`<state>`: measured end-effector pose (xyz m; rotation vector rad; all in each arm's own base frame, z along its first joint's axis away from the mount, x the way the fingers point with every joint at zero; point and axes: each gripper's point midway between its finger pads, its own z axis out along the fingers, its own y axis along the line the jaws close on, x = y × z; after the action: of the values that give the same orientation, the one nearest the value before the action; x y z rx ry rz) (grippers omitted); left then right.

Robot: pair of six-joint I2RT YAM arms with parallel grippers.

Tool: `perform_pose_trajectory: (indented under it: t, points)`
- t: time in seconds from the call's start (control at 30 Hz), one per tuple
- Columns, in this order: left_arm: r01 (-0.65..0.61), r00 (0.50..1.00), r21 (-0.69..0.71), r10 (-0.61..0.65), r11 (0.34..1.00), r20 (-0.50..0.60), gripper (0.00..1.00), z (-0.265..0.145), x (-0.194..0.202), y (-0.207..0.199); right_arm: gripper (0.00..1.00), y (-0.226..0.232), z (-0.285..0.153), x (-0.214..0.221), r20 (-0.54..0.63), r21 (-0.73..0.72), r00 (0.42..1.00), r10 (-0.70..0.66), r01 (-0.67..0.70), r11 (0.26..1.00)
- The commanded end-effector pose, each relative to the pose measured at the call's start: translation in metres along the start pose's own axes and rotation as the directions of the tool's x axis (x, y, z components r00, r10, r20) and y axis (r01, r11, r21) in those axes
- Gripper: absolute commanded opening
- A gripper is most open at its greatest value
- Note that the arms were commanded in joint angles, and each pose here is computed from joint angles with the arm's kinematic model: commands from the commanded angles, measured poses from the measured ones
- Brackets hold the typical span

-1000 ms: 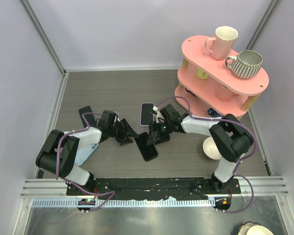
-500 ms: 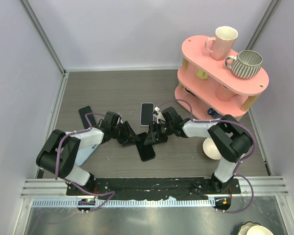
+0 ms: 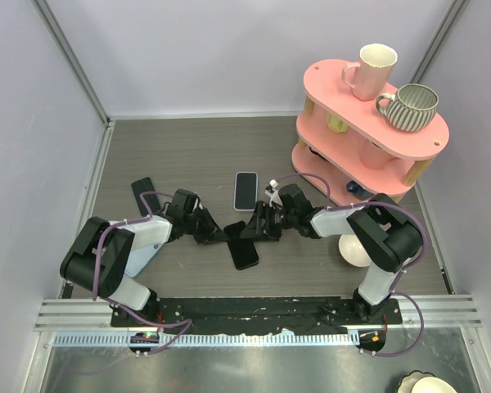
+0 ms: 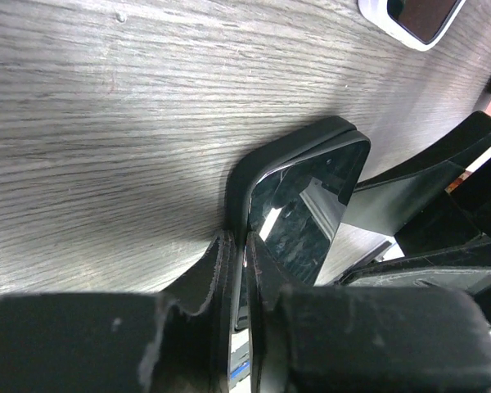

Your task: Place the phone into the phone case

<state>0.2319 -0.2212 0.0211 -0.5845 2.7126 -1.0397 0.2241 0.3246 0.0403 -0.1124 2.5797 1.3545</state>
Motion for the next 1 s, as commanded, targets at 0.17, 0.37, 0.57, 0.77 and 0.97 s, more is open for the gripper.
perform_pose_trajectory:
  t: [0.17, 0.37, 0.57, 0.77, 0.97]
  points:
    - [0.010, 0.998, 0.076, -0.005, 0.997, -0.062, 0.06, 0.003, 0.013, -0.010, 0.63, 0.047, -0.009, -0.030, 0.097, -0.156, 0.995, -0.034, 0.049, 0.987]
    - [0.013, 0.998, 0.087, -0.007, 0.996, -0.068, 0.06, 0.005, 0.013, -0.013, 0.61, 0.055, -0.009, -0.026, 0.071, -0.207, 0.997, -0.013, 0.027, 0.978]
    - [0.008, 0.997, 0.081, -0.002, 0.997, -0.071, 0.07, 0.006, 0.012, -0.013, 0.56, 0.054, -0.007, -0.023, 0.062, -0.234, 0.998, -0.008, 0.022, 0.972]
    - [-0.006, 0.998, 0.079, 0.012, 0.997, -0.066, 0.09, 0.003, 0.010, -0.018, 0.51, 0.020, 0.001, -0.016, 0.020, -0.069, 1.000, -0.013, 0.015, 0.997]
    - [-0.018, 0.998, 0.084, 0.022, 0.996, -0.054, 0.09, 0.001, 0.007, -0.021, 0.24, 0.024, -0.001, -0.018, 0.029, -0.078, 0.998, -0.048, 0.050, 0.996]
